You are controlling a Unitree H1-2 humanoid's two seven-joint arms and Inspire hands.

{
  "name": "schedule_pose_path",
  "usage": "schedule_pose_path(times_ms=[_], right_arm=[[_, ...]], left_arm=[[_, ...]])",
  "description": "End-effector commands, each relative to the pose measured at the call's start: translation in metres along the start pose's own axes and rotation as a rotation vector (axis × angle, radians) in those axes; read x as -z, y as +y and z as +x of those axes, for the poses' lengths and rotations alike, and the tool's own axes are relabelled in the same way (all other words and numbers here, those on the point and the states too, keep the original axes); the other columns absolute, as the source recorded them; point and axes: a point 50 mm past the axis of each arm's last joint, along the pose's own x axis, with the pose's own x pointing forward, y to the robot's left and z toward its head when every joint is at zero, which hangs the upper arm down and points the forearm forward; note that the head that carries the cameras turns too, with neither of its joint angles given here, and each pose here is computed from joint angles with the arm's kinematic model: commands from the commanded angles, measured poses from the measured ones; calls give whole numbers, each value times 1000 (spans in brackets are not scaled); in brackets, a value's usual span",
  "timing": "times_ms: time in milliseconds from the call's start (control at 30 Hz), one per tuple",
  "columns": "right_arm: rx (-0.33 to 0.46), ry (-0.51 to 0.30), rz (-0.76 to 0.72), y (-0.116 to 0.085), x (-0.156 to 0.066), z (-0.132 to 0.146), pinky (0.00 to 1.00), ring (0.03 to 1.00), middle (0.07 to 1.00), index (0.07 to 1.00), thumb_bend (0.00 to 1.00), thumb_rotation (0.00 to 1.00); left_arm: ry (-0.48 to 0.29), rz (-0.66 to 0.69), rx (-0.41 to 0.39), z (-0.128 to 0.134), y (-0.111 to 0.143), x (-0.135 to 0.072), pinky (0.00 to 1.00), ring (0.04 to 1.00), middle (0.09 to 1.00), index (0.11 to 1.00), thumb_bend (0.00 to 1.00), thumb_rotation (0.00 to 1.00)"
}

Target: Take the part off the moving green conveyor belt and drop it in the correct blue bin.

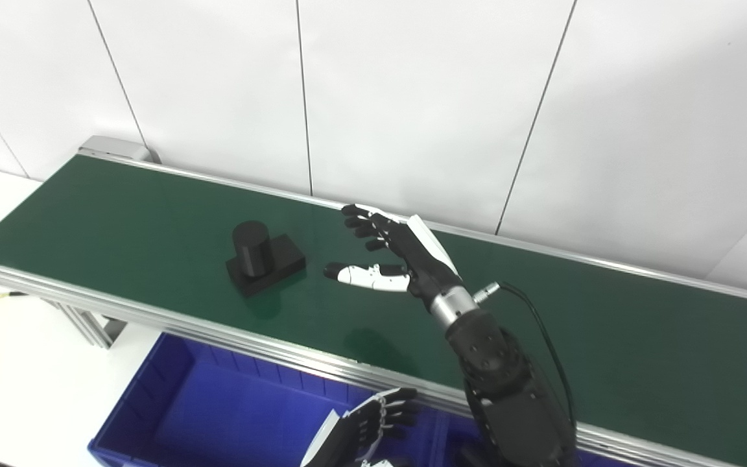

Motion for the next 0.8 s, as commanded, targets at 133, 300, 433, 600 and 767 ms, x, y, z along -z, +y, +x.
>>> schedule_pose_path(times_ms=[133,300,433,600,767], right_arm=[[-10,-130,-39,5,-39,31,784,849,847,861,702,392],[-31,-129,-20,12,-36,39,788,848,836,858,711,365],[-46,-113,-29,17,-31,46,785,848,838,855,723,361],[-60,-85,-49,23,-26,54,785,849,842,857,730,361],[-49,-74,-86,28,-23,60,789,849,846,859,727,342]], left_arm=[[-72,10,0,5,-4,-10,694,757,802,823,830,556],[-74,20,-1,6,-7,-11,690,761,810,820,838,559],[-74,21,2,7,-10,-10,685,768,826,822,829,557],[-72,23,1,8,-13,-10,684,769,828,819,843,563],[-76,21,3,8,-16,-11,680,771,829,819,854,576]])
